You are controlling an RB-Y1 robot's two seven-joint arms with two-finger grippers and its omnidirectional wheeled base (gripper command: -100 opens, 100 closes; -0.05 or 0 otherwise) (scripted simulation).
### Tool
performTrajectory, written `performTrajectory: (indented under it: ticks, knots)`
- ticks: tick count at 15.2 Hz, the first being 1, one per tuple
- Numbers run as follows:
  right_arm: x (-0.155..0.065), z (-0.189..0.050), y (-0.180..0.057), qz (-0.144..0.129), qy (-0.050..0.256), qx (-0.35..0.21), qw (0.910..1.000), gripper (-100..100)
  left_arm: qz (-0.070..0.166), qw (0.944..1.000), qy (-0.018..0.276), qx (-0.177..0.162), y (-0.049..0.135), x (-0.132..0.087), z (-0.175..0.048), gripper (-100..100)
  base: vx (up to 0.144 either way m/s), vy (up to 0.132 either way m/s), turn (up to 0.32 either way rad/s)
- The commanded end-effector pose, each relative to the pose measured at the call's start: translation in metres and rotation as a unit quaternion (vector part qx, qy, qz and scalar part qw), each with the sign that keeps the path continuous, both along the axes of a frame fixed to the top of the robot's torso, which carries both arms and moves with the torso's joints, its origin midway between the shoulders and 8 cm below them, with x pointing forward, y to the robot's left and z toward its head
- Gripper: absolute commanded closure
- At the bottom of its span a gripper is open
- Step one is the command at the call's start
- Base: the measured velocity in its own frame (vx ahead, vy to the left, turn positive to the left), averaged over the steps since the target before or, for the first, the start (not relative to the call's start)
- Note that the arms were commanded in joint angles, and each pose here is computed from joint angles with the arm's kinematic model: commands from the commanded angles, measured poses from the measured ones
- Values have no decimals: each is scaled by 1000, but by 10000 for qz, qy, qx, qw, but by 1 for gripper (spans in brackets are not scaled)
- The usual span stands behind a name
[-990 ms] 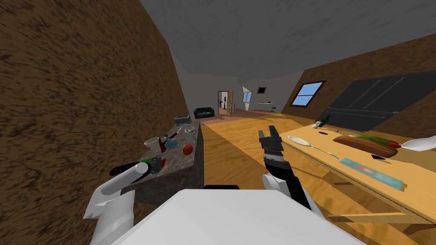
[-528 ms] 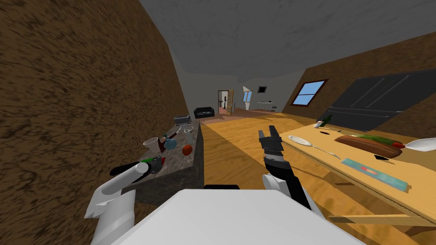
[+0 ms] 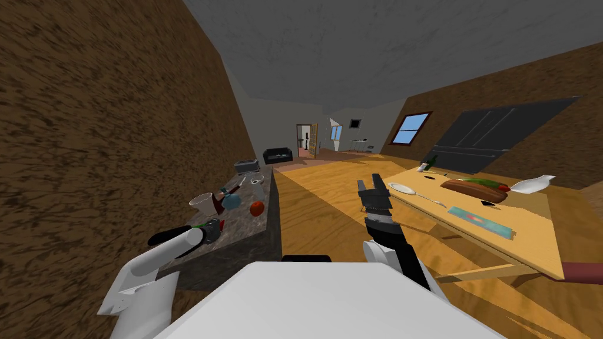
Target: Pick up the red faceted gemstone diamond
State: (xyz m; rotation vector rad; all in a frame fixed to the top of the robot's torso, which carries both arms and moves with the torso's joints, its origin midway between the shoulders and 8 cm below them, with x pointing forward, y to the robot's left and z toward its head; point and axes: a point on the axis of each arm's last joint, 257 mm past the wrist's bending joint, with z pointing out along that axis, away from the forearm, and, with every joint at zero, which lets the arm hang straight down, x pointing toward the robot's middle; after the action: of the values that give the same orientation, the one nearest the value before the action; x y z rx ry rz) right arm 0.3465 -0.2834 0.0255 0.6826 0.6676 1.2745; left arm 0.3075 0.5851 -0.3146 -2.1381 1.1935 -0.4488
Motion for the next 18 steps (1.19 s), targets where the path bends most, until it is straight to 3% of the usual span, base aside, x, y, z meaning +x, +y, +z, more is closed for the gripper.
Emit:
performTrajectory:
  ticks: [1,18]
  knots:
    - [0,0,0,0,0,0,10000,0,67,10000,33,61,0,-7,3,100,-32,31,-125]
    - [0,0,0,0,0,0,10000,0,611,9981,-41,-44,-13,-37,10,100,-35,29,-100]
